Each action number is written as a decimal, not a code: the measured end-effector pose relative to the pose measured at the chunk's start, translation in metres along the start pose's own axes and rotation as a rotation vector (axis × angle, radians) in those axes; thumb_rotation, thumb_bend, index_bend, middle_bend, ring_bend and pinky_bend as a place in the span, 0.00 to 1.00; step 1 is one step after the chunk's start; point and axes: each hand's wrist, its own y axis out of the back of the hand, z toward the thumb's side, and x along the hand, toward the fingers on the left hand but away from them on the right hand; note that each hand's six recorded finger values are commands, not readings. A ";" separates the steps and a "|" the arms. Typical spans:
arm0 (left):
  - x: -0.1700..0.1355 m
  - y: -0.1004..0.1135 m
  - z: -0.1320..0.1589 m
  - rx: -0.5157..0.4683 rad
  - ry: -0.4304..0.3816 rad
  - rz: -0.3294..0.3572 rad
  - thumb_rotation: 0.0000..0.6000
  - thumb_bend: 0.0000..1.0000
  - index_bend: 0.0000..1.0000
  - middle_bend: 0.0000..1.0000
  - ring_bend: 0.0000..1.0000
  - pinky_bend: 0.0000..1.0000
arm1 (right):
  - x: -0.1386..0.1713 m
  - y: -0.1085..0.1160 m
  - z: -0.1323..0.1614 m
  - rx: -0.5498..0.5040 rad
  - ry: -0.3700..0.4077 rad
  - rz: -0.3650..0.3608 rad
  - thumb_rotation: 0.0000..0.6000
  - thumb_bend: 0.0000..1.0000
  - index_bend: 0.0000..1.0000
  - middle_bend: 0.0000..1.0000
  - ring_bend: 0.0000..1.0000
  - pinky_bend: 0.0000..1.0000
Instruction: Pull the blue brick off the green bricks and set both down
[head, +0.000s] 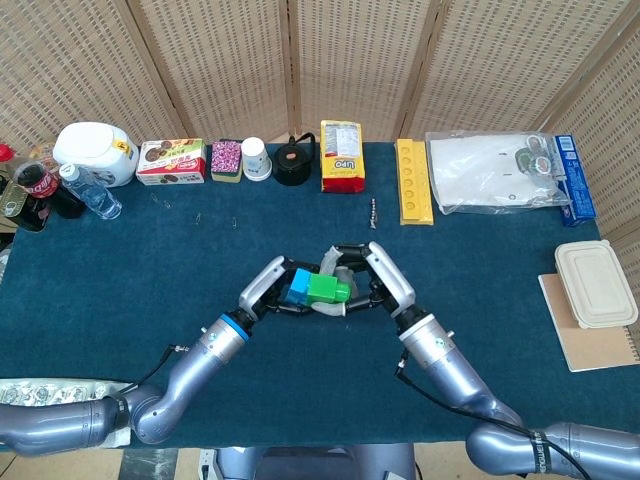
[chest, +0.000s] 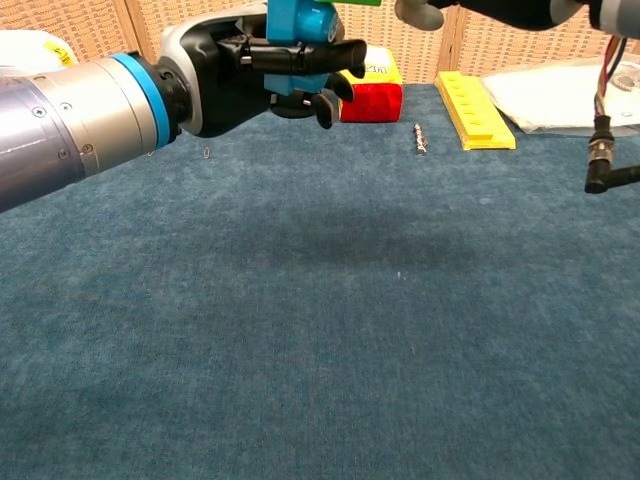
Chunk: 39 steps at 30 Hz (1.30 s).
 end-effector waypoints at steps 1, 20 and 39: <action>0.000 0.001 0.000 -0.001 -0.003 0.002 1.00 0.38 0.78 0.60 0.55 0.61 | 0.001 0.001 0.000 0.000 0.000 0.000 1.00 0.11 0.79 0.73 0.79 0.79; -0.008 0.021 0.001 -0.012 -0.035 0.048 1.00 0.37 0.78 0.60 0.55 0.61 | 0.003 0.017 -0.005 0.016 -0.011 -0.013 1.00 0.11 0.79 0.73 0.79 0.79; -0.074 0.087 -0.001 0.249 0.039 0.156 1.00 0.33 0.78 0.60 0.55 0.61 | 0.016 0.049 -0.048 0.375 -0.141 0.045 1.00 0.11 0.79 0.72 0.74 0.74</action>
